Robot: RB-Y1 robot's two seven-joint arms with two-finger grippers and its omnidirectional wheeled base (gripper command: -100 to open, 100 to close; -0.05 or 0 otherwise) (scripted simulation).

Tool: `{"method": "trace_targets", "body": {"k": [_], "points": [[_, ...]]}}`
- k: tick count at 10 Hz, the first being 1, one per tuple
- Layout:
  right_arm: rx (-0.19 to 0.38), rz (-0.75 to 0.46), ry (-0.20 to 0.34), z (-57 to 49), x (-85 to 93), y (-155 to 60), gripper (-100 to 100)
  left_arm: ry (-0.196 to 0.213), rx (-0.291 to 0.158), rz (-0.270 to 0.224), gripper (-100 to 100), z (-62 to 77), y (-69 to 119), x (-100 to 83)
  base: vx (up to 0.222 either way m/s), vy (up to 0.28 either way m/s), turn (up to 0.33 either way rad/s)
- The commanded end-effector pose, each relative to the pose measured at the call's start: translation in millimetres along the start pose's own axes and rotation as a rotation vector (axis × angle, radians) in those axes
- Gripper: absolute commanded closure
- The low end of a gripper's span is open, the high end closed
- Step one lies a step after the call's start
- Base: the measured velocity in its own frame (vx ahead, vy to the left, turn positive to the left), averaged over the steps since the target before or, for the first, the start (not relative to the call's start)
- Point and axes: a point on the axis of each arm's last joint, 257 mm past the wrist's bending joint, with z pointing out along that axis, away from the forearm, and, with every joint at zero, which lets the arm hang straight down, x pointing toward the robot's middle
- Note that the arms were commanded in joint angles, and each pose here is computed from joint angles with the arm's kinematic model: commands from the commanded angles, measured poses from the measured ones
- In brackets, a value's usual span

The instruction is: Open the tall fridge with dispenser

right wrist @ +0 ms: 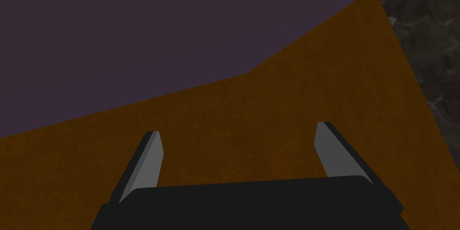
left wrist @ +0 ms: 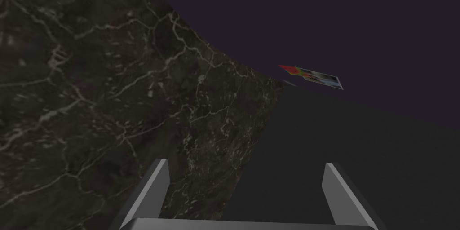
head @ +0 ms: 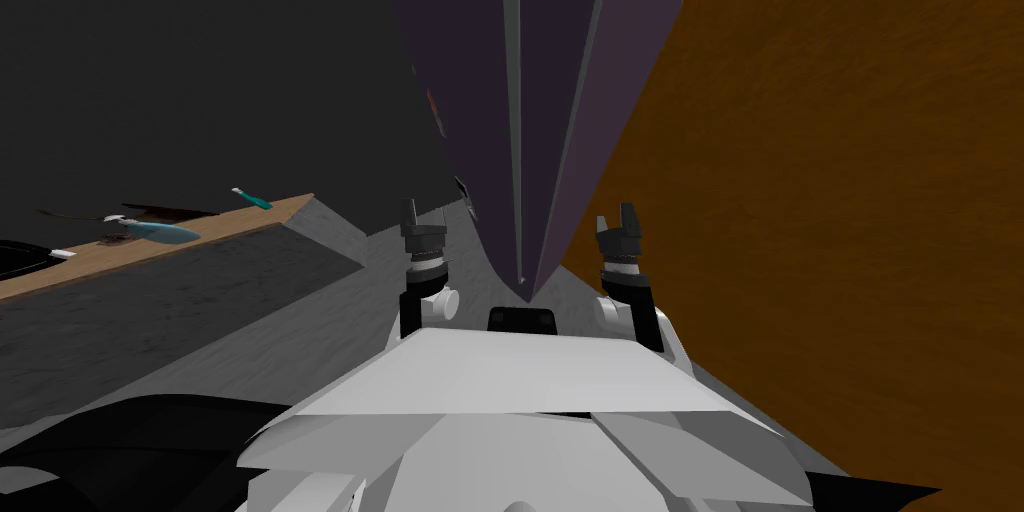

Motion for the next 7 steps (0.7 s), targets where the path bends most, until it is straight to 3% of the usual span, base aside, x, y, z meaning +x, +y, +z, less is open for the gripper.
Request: {"method": "trace_targets", "body": {"k": [1,7], "points": [[0.000,0.000,0.000,0.0,0.0,0.0,0,0.000,0.000,0.000,0,0.0,0.0,0.0,0.000,0.000,0.000],[0.000,0.000,0.000,0.0,0.0,0.2,0,0.000,0.000,0.000,0,0.1,-0.1,0.0,0.000,0.000,0.000]]}}
